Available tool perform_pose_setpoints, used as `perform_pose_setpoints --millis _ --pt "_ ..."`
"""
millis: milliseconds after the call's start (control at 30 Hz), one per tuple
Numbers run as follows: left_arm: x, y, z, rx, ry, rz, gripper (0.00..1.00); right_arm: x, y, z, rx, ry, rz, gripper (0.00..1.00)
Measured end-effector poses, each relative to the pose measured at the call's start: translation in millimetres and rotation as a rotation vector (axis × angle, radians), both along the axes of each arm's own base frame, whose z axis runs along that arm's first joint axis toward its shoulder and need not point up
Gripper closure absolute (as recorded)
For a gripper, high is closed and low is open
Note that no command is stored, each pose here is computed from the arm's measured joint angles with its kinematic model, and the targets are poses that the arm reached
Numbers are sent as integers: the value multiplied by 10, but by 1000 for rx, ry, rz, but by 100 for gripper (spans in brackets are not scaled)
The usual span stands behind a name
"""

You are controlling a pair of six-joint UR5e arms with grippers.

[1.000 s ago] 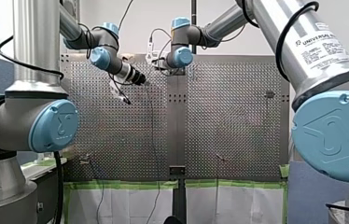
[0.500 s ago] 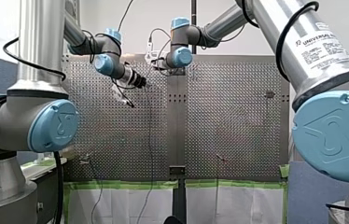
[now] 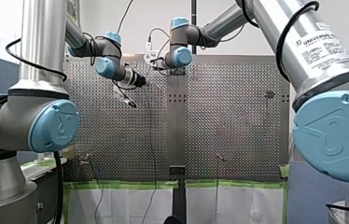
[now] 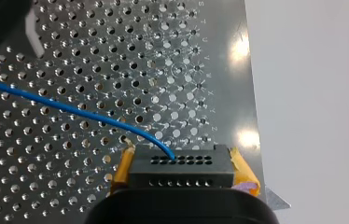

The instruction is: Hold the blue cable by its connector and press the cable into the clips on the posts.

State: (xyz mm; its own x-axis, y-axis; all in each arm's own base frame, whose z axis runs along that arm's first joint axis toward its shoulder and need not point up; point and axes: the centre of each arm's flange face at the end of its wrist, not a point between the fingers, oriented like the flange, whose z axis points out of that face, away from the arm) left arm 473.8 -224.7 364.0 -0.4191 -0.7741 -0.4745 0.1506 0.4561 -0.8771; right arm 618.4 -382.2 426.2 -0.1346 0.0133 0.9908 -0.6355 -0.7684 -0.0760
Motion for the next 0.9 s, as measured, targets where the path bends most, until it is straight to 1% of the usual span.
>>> perform_pose_setpoints --millis 533,733,767,867,900 --pt "16 6 28 -2 -5 -1 0 22 37 -1 0 1 6 100" --pt "18 5 31 9 -12 -2 0 39 62 -6 1 2 10 100" --pt "17 3 31 15 -15 -3 14 39 63 -7 1 2 10 100" --pt "14 -5 37 33 -27 -6 14 41 63 -10 1 3 10 100" --pt "13 -6 37 39 -30 -7 26 42 65 -11 1 3 11 100"
